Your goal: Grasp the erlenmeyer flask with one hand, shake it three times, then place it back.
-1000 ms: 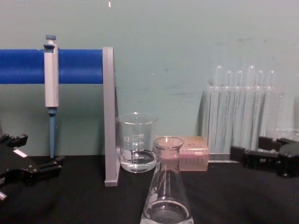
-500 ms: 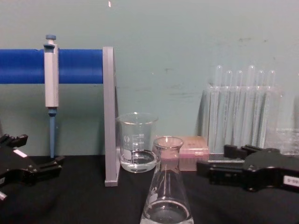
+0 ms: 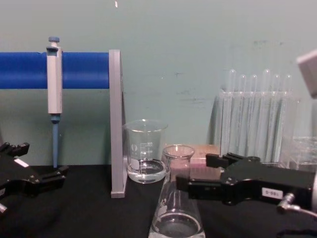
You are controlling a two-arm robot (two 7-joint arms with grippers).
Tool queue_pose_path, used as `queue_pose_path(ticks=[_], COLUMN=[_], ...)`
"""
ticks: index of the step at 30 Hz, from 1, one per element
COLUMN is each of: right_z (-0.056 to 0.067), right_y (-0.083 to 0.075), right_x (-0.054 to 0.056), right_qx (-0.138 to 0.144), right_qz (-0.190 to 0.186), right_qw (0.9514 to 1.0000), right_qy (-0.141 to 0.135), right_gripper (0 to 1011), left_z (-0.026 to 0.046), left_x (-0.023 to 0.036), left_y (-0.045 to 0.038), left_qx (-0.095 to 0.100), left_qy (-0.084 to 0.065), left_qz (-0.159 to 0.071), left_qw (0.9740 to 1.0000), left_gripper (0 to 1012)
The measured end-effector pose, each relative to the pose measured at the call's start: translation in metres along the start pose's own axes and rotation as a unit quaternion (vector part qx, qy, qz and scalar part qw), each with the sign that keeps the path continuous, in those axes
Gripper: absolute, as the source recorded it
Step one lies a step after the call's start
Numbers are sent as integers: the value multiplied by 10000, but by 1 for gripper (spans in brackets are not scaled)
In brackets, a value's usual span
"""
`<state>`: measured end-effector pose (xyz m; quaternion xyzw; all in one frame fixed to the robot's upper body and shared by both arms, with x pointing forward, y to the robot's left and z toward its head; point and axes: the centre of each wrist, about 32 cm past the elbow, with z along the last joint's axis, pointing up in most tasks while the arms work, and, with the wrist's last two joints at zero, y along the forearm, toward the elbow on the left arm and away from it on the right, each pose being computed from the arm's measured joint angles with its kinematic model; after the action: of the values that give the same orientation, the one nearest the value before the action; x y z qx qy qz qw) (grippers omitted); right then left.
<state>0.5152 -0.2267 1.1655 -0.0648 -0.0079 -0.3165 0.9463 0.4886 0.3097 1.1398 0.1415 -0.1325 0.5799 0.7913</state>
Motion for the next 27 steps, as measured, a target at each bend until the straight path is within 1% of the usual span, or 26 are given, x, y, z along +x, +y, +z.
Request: queue_pose_path(ticks=[6, 9, 19, 27], right_z=[-11, -18, -31, -36], right_y=[140, 196, 355, 430], right_x=[-8, -3, 36, 52], right_qx=[-9, -22, -51, -57], right_qz=[-14, -32, -78, -53], right_qw=[9997, 9996, 9994, 9995], right_qy=[-226, -279, -320, -293], right_gripper=[1000, 1000, 1000, 1000], left_z=[0, 0, 0, 0], left_x=[0, 0, 0, 0], left_y=[0, 0, 0, 0], left_qx=[1, 0, 1, 0], left_qy=[0, 0, 0, 0], left_qz=[0, 0, 0, 0], left_qw=[10000, 10000, 10000, 10000], left_gripper=[1001, 1001, 1001, 1001])
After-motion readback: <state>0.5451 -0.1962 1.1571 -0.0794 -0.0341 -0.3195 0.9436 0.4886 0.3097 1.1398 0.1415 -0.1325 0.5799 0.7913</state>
